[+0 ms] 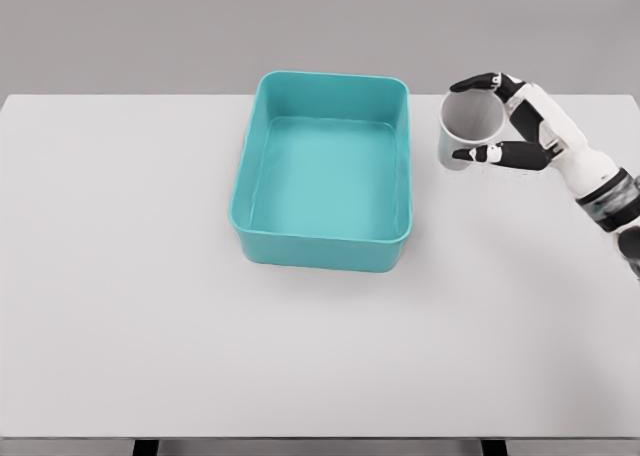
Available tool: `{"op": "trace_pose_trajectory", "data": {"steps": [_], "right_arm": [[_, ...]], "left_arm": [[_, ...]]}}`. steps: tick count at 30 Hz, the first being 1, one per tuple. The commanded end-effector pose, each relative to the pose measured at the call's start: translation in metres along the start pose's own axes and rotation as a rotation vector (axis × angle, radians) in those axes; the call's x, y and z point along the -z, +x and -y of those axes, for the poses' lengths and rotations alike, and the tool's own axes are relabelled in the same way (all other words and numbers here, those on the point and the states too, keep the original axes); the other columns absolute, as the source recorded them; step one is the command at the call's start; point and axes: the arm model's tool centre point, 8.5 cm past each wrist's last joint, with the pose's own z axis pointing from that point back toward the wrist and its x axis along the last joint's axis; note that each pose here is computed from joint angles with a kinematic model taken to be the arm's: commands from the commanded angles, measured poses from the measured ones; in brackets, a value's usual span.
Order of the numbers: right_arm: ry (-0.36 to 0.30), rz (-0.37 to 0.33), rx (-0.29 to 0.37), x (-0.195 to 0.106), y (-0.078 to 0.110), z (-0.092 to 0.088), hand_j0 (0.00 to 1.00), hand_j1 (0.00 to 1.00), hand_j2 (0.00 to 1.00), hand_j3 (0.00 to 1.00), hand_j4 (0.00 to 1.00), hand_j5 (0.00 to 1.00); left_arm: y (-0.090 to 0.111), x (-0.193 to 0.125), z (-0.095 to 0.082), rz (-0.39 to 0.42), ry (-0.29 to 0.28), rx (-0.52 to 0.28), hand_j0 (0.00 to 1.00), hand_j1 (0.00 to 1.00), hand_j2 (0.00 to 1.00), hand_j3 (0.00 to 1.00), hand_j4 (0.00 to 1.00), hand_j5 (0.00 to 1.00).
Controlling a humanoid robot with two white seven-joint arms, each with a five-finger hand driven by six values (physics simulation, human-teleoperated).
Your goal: Put the paper cup into the basket with your right arm
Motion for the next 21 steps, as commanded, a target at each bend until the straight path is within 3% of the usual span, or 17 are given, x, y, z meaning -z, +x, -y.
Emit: {"op": "trace_pose_trajectory", "data": {"steps": [1, 7, 21], "right_arm": [[-0.001, 0.007, 0.005, 0.002, 0.002, -0.001, 0.65, 0.65, 0.65, 0.65, 0.65, 0.65], [0.004, 0.036, 0.007, 0.015, 0.008, -0.002, 0.65, 0.65, 0.65, 0.65, 0.65, 0.65], [0.072, 0.208, 0.089, 0.092, 0.035, -0.050, 0.67, 0.67, 0.67, 0.67, 0.67, 0.67]], "left_arm": [[0.000, 0.000, 0.000, 0.000, 0.000, 0.000, 1.00, 1.00, 1.00, 1.00, 1.00, 1.00], [0.000, 0.000, 0.000, 0.000, 0.000, 0.000, 1.00, 1.00, 1.00, 1.00, 1.00, 1.00], [0.000, 0.000, 0.000, 0.000, 0.000, 0.000, 1.00, 1.00, 1.00, 1.00, 1.00, 1.00]]}}
